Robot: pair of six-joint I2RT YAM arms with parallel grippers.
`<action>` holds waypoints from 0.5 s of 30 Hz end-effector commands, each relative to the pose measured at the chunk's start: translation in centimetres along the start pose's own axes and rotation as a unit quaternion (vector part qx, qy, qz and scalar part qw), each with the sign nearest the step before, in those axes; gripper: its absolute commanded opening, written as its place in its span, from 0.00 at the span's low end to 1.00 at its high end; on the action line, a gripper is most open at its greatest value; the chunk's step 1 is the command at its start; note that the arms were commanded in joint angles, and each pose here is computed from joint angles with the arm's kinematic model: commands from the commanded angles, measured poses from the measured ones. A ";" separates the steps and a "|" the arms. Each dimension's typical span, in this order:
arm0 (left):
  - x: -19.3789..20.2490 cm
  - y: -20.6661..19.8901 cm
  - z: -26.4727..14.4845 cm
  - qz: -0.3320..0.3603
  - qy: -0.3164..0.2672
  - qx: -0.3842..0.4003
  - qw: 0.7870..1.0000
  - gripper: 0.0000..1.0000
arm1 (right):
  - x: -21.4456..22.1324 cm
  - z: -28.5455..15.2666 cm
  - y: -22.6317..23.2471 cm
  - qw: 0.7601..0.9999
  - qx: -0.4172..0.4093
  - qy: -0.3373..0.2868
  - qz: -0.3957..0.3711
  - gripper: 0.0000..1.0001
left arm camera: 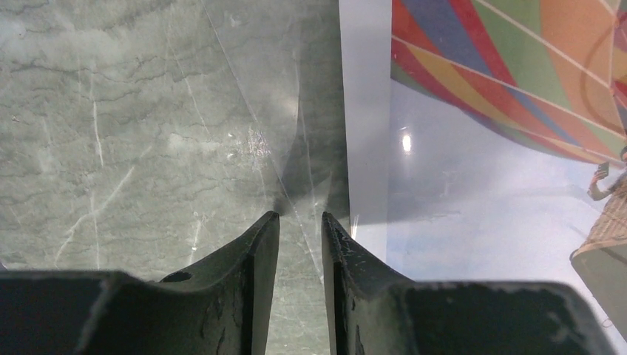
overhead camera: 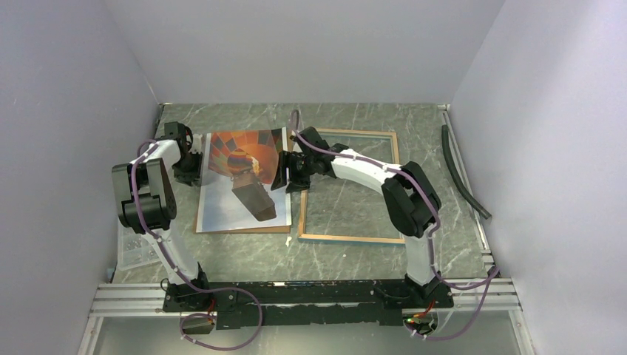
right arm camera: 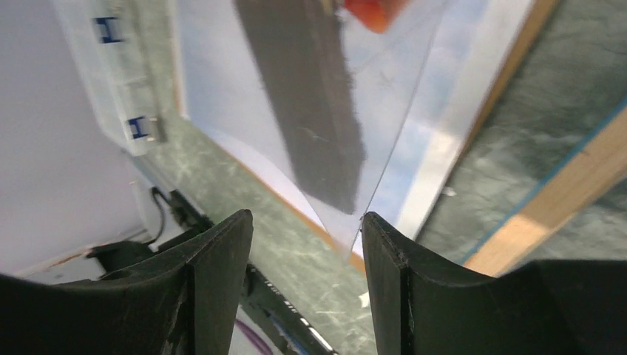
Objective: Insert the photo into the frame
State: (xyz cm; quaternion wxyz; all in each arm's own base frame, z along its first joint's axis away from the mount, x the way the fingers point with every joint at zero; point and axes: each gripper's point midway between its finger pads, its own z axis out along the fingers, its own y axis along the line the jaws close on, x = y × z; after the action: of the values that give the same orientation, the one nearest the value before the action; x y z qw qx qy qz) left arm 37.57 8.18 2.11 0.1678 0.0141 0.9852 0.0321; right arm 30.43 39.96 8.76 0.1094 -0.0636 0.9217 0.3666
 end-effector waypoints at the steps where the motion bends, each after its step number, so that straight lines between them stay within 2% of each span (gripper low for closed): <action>1: 2.1 -2.1 0.1 0.003 0.033 0.038 0.999 0.34 | -2.5 -4.2 7.9 0.989 -0.139 -0.053 -0.024 0.59; 7: 2.1 -2.0 -0.2 0.007 0.032 0.037 0.999 0.33 | -2.7 -4.7 9.1 0.979 -0.197 -0.052 -0.001 0.59; 15: 2.0 -2.1 -0.7 0.008 0.025 0.039 0.999 0.33 | -3.4 -2.8 6.3 0.982 -0.181 -0.048 0.033 0.63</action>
State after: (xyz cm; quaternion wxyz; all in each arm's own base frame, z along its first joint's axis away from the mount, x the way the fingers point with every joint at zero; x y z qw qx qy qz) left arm 37.30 8.00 2.20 0.1656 0.0157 0.9856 0.0298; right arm 30.89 42.49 15.47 0.1201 -0.0413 0.8501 0.5111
